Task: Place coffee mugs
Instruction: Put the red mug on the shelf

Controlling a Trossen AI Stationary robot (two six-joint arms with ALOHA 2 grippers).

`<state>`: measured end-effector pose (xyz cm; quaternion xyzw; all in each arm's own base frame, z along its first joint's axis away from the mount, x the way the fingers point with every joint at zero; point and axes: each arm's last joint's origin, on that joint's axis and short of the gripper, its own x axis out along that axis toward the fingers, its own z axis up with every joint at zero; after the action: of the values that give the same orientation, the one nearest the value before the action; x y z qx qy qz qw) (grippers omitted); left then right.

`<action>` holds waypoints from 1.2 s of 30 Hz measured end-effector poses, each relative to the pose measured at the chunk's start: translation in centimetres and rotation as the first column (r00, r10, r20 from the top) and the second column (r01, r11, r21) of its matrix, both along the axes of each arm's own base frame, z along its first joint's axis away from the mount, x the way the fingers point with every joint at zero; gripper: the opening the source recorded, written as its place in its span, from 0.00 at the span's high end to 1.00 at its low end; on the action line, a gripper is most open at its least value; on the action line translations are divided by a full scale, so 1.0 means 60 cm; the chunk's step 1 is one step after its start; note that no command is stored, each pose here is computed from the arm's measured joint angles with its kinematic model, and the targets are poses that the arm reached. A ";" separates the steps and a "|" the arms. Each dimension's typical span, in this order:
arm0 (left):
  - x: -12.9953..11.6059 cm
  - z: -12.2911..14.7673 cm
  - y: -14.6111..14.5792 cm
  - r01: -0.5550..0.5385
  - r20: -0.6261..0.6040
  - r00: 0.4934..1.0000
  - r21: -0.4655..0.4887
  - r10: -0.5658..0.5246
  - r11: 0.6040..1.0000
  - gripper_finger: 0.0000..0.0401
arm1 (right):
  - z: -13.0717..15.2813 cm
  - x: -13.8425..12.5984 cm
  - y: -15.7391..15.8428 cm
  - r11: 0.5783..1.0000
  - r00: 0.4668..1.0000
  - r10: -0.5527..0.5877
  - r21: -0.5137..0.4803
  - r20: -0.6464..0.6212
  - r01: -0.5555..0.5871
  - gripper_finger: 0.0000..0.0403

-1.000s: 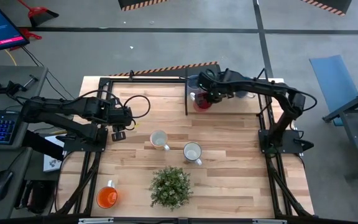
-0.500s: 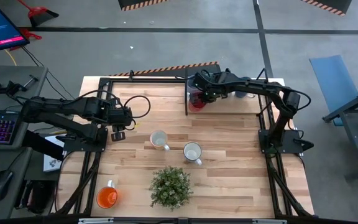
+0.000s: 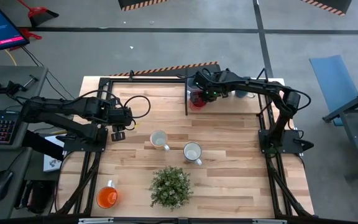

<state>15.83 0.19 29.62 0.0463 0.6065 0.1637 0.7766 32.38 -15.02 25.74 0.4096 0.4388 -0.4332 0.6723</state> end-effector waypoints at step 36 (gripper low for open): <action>0.001 0.000 0.000 0.000 0.003 1.000 -0.001 0.000 1.000 0.65 | 0.002 -0.002 -0.002 0.999 1.000 -0.015 -0.039 -0.019 0.015 0.85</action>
<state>15.86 0.19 29.63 0.0459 0.6053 0.1635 0.7777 32.27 -15.12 25.83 0.3954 0.4338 -0.4507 0.6726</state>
